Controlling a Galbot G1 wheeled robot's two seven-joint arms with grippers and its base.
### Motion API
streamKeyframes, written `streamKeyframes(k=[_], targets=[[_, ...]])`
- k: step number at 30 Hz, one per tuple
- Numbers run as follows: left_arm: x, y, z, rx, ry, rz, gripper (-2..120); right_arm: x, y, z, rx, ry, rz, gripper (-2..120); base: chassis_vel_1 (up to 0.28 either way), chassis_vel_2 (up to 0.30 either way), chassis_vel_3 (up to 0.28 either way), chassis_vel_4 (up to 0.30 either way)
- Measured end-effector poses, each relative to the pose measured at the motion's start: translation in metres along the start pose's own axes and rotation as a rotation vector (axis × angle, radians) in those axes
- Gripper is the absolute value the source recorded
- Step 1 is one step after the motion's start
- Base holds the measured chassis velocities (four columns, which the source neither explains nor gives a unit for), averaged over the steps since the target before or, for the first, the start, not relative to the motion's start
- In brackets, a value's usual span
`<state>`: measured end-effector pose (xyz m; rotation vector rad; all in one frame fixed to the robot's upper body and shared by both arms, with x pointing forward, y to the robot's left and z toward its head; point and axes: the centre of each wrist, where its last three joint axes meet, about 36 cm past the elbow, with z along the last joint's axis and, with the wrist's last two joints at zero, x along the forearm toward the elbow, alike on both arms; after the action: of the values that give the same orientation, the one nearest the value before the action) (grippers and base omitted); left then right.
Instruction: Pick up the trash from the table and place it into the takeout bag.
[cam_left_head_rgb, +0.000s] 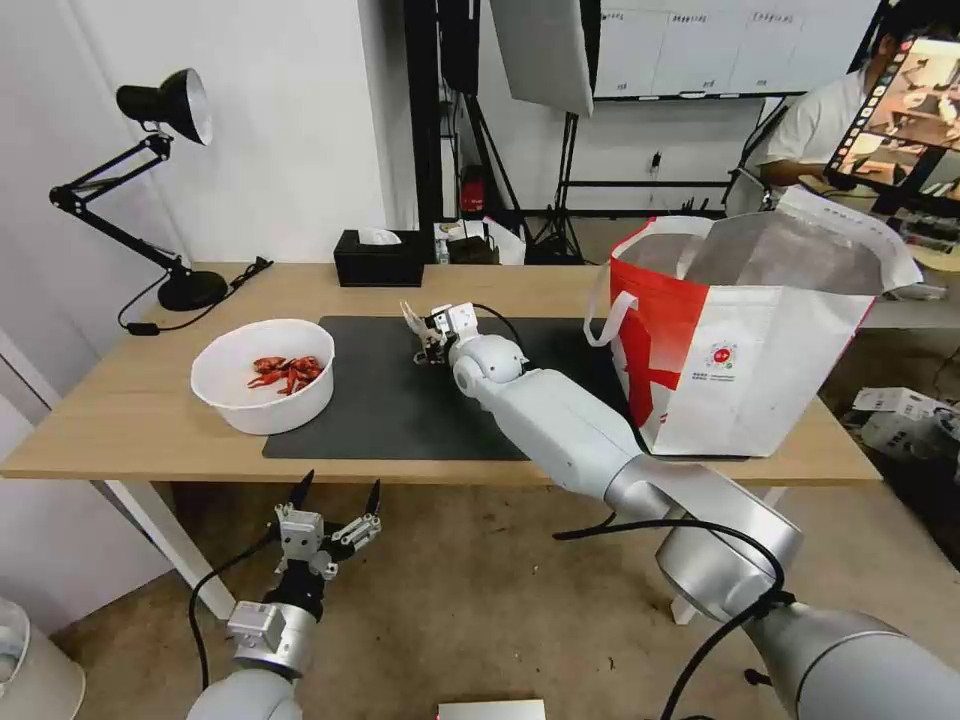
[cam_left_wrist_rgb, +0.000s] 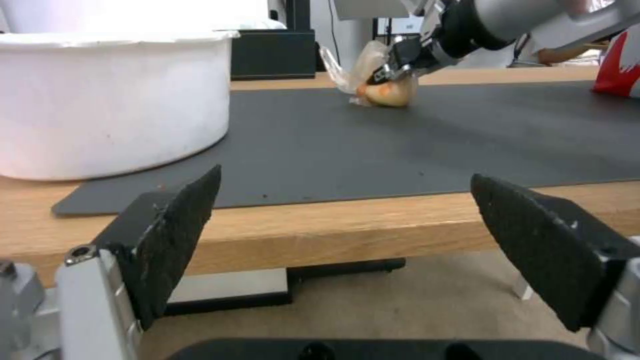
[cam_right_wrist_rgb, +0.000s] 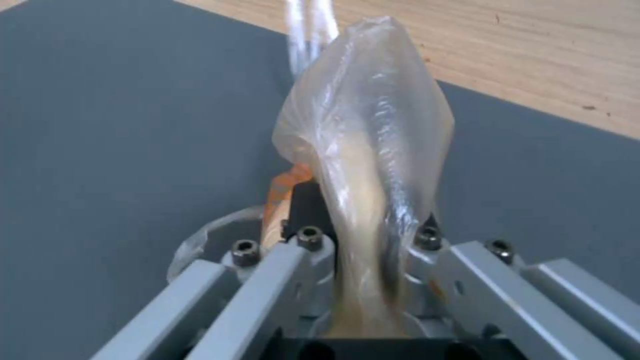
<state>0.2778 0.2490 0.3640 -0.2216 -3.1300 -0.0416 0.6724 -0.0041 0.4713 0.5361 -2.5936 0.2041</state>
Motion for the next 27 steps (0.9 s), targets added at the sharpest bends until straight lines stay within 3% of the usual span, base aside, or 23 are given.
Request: streamKeyframes(k=[9,11,13,16,17,19,22,27], targets=[[0.001,-0.003,-0.004,0.006,-0.006,0.002,100,0.056,-0.021,-0.006,-0.043,-0.105,0.005,6,0.000,0.000,0.000,0.000],[0.004,-0.003,-0.006,0.006,-0.007,-0.001,100,0.093,-0.031,-0.011,-0.024,-0.210,0.010,5,0.000,0.000,0.000,0.000],[0.004,-0.003,-0.007,0.006,-0.008,-0.002,100,0.104,-0.034,-0.013,-0.015,-0.243,0.014,5,0.000,0.000,0.000,0.000],[0.006,-0.004,-0.011,0.008,-0.016,-0.002,100,0.158,-0.060,-0.019,0.082,-0.454,0.057,5,0.000,0.000,0.000,0.000],[0.006,-0.004,-0.011,0.008,-0.016,-0.002,100,0.158,-0.060,-0.019,0.082,-0.454,0.057,5,0.000,0.000,0.000,0.000],[0.007,-0.005,-0.013,0.009,-0.021,0.000,100,0.186,-0.086,-0.022,0.173,-0.572,0.113,5,0.000,0.000,0.000,0.000],[0.009,-0.007,-0.015,0.009,-0.023,0.003,100,0.214,-0.106,-0.026,0.215,-0.626,0.206,5,0.000,0.000,0.000,0.000],[0.012,-0.008,-0.017,0.005,-0.023,0.005,100,0.257,-0.131,-0.024,0.180,-0.572,0.463,5,0.000,0.000,0.000,0.000]])
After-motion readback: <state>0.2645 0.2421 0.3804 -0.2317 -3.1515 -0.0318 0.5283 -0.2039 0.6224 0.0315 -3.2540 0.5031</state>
